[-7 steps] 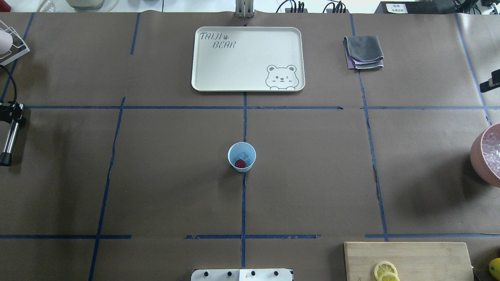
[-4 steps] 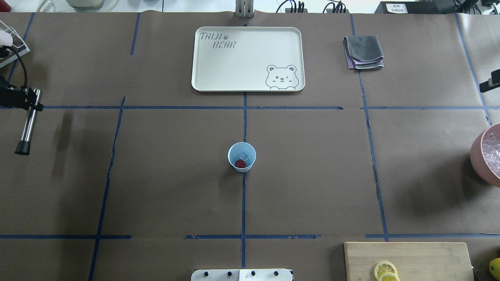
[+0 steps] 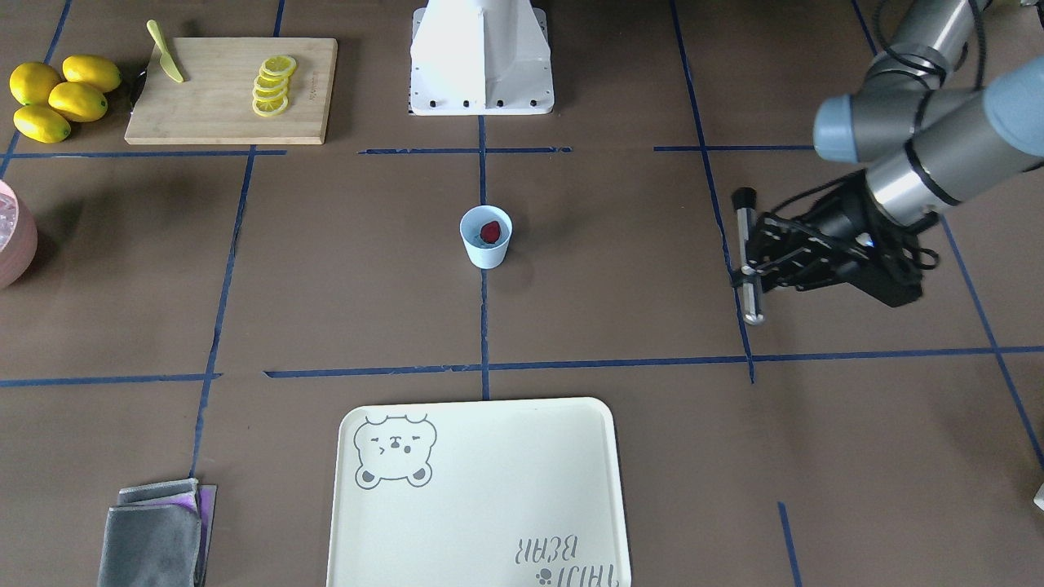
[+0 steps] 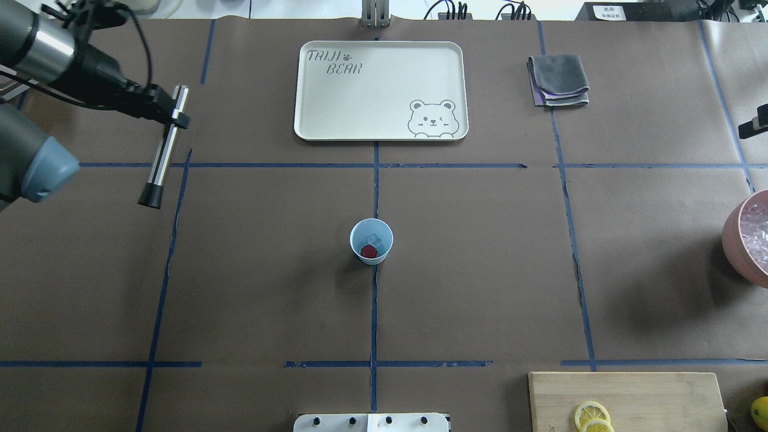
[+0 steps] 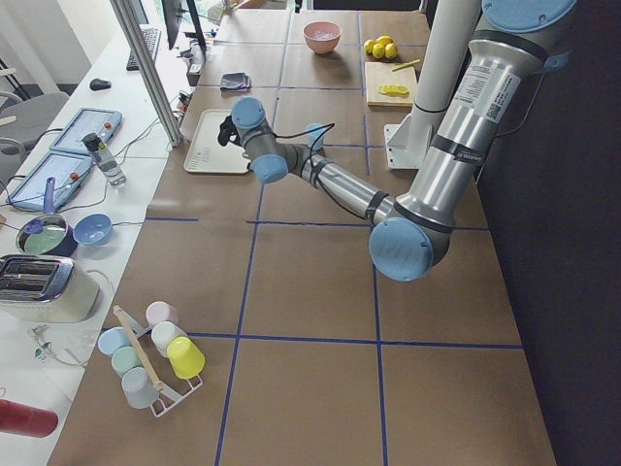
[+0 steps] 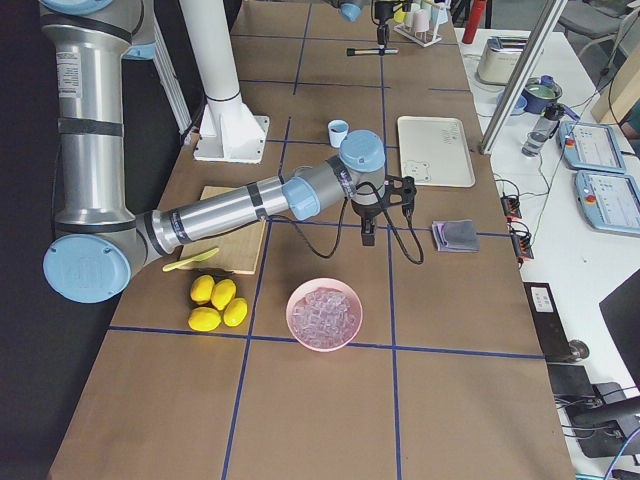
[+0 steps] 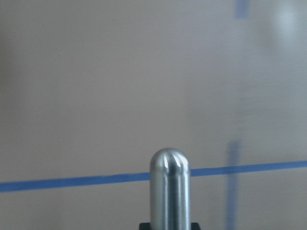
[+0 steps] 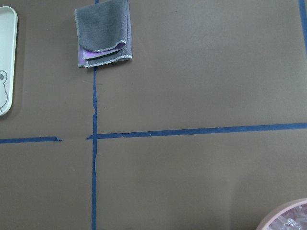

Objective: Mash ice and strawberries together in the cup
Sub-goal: 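Carry the muddler over the blue cup and lower it in, then press the muddler down into the cup contents with the left gripper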

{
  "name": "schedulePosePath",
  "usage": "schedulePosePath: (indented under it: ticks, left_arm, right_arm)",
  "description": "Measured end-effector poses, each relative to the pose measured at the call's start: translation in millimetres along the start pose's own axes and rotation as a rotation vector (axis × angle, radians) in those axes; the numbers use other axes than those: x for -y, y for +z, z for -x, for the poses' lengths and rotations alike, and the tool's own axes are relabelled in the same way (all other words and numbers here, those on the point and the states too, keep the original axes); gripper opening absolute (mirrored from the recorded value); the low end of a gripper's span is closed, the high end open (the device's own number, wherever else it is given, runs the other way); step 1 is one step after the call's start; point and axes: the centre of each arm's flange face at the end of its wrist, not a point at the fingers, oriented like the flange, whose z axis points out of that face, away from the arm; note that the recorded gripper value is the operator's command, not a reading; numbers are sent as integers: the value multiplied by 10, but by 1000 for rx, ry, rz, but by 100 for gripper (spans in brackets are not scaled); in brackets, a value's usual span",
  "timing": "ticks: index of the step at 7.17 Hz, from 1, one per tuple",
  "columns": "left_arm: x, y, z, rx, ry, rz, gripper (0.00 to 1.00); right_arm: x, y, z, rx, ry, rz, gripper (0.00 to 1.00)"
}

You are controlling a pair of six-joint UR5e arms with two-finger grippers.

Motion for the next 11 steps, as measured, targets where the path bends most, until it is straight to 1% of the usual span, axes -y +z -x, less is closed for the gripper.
schedulePosePath:
  ticks: [1, 2, 3, 4, 5, 6, 7, 8, 10, 11]
  left_arm:
    - [-154, 318, -848, -23, 102, -67, 0]
    - [-378, 563, -1593, -49, 189, -150, 0]
    - [-505, 682, -2168, -66, 282, -245, 0]
    - [-601, 769, -2531, -56, 393, -357, 0]
    - [-749, 902, -2724, -36, 468, -488, 0]
    - [-881, 1053, -2800, -9, 491, -599, 0]
    - [-948, 1169, -2812, 20, 505, -671, 0]
    - [-975, 1211, -2800, 36, 518, -713, 0]
    - [-1021, 1256, -2743, 75, 510, -780, 0]
    - [-1099, 1334, -2700, 80, 514, -795, 0]
  right_arm:
    - [2, -8, -1, 0, 0, -2, 99]
    - [4, -11, 0, 0, 0, -3, 99]
    - [7, -14, 1, 0, 0, -3, 99]
    - [8, -16, 2, 0, 0, -4, 99]
    - [12, -28, 3, 1, 0, -6, 99]
    - [15, -47, 6, 2, 0, -10, 99]
    - [17, -67, 15, 3, -2, -14, 99]
    - [16, -80, 26, 4, -4, -16, 99]
    - [13, -107, 44, 6, -7, -21, 99]
    - [13, -117, 46, 6, -7, -23, 99]
